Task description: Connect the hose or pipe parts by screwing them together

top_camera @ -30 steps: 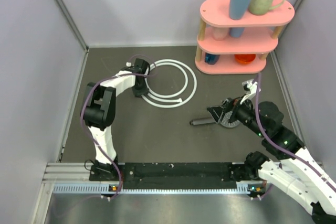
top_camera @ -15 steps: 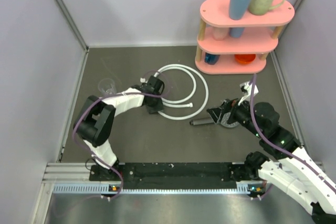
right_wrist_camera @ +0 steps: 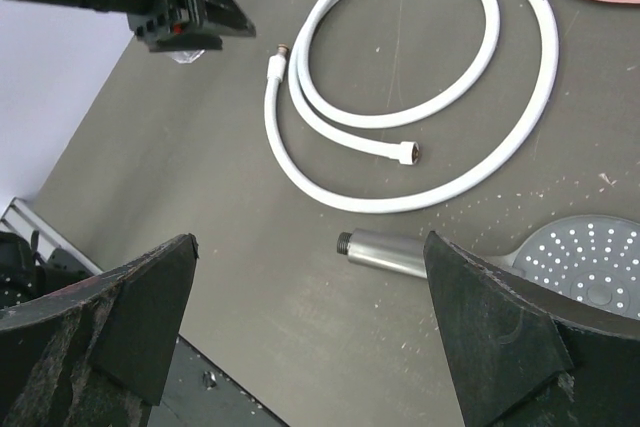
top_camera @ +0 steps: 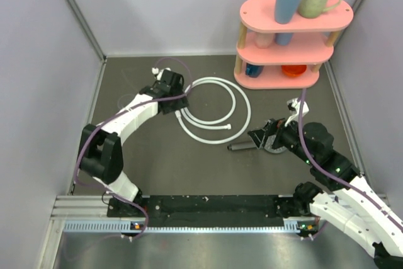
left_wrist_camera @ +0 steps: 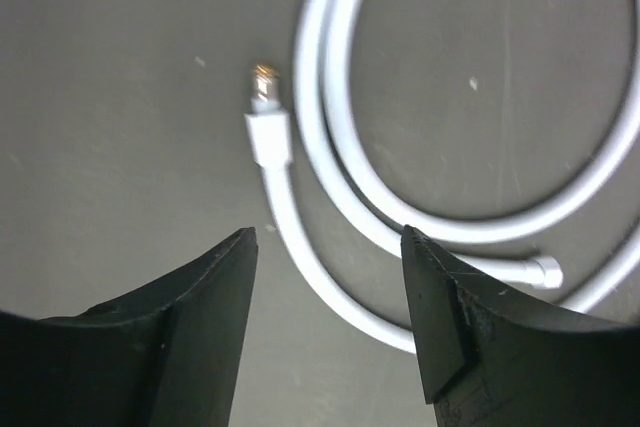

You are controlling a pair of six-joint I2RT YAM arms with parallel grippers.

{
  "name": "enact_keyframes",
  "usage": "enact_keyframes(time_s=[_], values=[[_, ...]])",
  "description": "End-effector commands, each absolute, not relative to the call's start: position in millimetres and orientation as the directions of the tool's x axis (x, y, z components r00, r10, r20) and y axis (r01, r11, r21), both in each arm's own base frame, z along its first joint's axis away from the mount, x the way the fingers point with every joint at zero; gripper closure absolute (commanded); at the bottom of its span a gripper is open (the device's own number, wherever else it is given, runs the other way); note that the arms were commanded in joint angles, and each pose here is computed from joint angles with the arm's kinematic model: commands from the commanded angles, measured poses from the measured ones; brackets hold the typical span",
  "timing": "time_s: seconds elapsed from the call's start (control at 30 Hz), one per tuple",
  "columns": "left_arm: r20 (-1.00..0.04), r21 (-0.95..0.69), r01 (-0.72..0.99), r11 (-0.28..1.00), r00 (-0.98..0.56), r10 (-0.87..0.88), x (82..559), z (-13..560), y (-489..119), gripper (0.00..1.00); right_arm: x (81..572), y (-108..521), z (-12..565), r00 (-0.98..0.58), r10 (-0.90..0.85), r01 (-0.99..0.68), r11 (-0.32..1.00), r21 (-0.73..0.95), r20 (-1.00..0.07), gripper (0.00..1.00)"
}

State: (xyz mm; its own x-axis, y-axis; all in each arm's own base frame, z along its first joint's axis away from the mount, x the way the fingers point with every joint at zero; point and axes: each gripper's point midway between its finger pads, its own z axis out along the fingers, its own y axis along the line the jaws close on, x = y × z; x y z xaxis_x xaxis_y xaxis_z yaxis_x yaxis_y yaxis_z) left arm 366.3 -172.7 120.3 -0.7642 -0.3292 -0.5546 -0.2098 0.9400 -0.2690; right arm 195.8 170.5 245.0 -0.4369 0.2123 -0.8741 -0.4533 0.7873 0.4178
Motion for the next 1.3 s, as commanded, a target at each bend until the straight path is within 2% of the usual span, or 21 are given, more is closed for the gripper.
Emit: enact_keyframes(time_s=[0.0, 0.23, 0.67, 0.83, 0.97, 1.0, 1.07, 1.13, 1.27], values=[[-0.557, -0.193, -0.249, 0.949, -0.768, -0.315, 390, 108, -129, 0.37, 196, 171, 260, -0.424, 0.238, -0.457, 0.777, 0.433, -0.874, 0.04], [-0.511, -0.244, -0.190, 0.951, -0.808, -0.293, 410, 93, -140, 0.37, 196, 174, 253, -0.455, 0.228, -0.448, 0.777, 0.442, -0.861, 0.05], [-0.440, -0.205, -0.225, 0.953, -0.848, -0.295, 414, 43, -141, 0.43, 198, 174, 237, -0.485, 0.227, -0.416, 0.790, 0.451, -0.845, 0.05], [-0.384, -0.281, -0.209, 0.937, -0.870, -0.309, 400, 34, -154, 0.48, 207, 169, 212, -0.539, 0.253, -0.307, 0.830, 0.466, -0.804, 0.06], [-0.383, -0.291, -0.217, 0.932, -0.866, -0.322, 380, 37, -155, 0.50, 208, 174, 202, -0.586, 0.277, -0.262, 0.824, 0.502, -0.761, 0.08], [-0.393, -0.288, -0.210, 0.934, -0.863, -0.316, 377, 40, -155, 0.48, 208, 174, 201, -0.590, 0.278, -0.258, 0.825, 0.503, -0.758, 0.08], [-0.427, -0.298, -0.177, 0.938, -0.854, -0.297, 372, 56, -156, 0.36, 208, 173, 199, -0.591, 0.280, -0.252, 0.827, 0.503, -0.757, 0.08], [-0.493, -0.295, -0.073, 0.953, -0.843, -0.217, 372, 80, -164, 0.26, 207, 173, 198, -0.591, 0.278, -0.256, 0.825, 0.504, -0.757, 0.08], [-0.597, -0.273, 0.232, 0.934, -0.802, 0.025, 356, 125, -222, 0.21, 202, 172, 200, -0.569, 0.247, -0.306, 0.822, 0.481, -0.784, 0.07]])
